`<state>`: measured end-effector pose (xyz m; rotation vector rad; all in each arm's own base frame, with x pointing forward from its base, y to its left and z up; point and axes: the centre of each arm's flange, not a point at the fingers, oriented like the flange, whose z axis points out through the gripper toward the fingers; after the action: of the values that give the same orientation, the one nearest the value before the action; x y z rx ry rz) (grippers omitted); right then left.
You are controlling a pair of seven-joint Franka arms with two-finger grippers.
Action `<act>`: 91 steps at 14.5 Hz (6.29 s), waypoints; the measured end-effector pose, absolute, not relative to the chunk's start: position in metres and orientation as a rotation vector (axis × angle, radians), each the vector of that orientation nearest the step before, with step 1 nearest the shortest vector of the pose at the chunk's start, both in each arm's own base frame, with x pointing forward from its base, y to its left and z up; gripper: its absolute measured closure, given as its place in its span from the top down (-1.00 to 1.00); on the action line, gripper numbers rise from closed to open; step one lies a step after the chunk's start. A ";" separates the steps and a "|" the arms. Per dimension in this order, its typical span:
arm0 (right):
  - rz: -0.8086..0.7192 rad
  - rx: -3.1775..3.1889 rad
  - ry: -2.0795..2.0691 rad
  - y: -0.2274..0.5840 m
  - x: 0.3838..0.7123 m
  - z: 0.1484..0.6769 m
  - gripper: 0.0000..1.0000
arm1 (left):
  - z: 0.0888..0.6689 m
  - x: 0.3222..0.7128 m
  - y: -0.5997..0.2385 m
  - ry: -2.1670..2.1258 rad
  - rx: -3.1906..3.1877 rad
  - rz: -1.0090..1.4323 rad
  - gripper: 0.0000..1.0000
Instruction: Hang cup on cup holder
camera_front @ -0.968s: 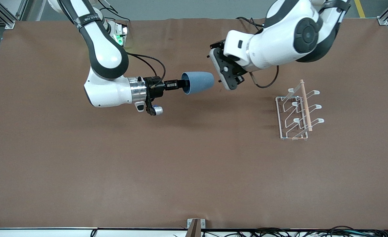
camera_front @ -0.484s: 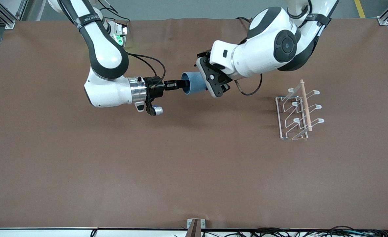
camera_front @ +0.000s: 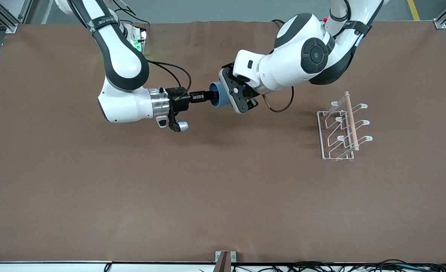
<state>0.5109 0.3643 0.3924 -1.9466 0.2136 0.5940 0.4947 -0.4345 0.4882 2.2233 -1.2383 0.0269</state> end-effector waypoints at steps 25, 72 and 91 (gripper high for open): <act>0.401 -2.304 0.345 0.208 0.572 0.411 1.00 | 0.521 0.506 -0.380 -2.203 2.579 -0.268 0.64; 0.023 -3.139 0.194 -0.065 0.554 0.635 1.00 | 0.415 0.605 -0.190 -1.278 3.596 -0.808 1.00; 0.023 -3.140 0.194 -0.065 0.554 0.635 1.00 | 0.623 0.549 -0.082 -0.108 3.144 0.159 1.00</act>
<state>0.5544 -0.0653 0.6346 -3.1399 0.1939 0.0234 0.5486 -0.0821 0.6234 3.1443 -0.1081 0.1587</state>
